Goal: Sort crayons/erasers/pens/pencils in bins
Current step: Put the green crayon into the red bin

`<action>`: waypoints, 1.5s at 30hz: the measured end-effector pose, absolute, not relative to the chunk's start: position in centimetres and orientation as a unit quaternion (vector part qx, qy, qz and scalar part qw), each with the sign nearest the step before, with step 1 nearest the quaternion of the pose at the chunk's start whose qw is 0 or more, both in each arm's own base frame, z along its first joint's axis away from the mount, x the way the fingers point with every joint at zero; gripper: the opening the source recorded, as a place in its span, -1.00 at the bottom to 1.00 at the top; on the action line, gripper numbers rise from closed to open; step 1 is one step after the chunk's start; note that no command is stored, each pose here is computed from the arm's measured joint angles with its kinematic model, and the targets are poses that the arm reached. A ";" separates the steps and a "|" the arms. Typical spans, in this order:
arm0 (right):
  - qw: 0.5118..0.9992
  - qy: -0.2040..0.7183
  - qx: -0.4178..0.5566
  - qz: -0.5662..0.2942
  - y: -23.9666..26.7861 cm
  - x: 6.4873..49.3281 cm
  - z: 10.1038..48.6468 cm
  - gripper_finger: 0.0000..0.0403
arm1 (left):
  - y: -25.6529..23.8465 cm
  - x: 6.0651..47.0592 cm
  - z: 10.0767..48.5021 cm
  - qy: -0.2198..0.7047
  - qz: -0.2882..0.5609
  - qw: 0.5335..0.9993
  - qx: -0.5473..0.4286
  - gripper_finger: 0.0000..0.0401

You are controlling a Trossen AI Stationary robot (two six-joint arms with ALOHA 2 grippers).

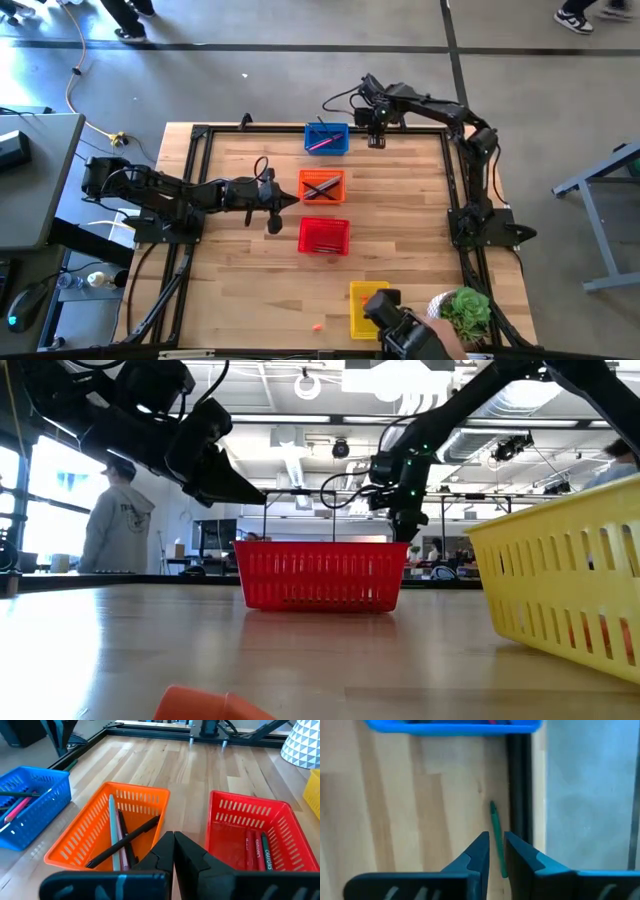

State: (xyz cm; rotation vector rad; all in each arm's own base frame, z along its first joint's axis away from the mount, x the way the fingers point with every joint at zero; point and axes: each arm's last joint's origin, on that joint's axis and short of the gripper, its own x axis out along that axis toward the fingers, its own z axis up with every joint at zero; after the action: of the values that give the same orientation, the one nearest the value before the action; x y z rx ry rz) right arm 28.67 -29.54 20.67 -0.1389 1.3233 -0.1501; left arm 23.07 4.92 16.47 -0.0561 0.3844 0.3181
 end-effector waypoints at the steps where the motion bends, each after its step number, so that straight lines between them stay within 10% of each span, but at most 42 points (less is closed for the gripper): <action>1: 0.785 0.611 -0.063 -0.078 -29.7 28.6 20.7 -0.77 | 4.9 23.1 16.5 0.190 0.158 0.969 -0.027 -1.00; 16: 0.769 0.562 0.178 -0.247 -33.1 26.0 18.7 -1.00 | 5.1 22.9 16.3 0.201 0.200 0.959 -0.023 -1.00; 45: 0.798 0.475 0.170 -0.329 -30.2 24.9 16.6 -1.00 | 5.1 22.7 16.0 0.217 0.208 0.953 -0.033 -1.00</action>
State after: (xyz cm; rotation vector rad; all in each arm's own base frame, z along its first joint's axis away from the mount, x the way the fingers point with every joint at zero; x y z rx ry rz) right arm 24.89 -30.23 16.56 0.3658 1.0204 -0.7055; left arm 22.69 5.14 15.99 -0.0678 0.4399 0.4233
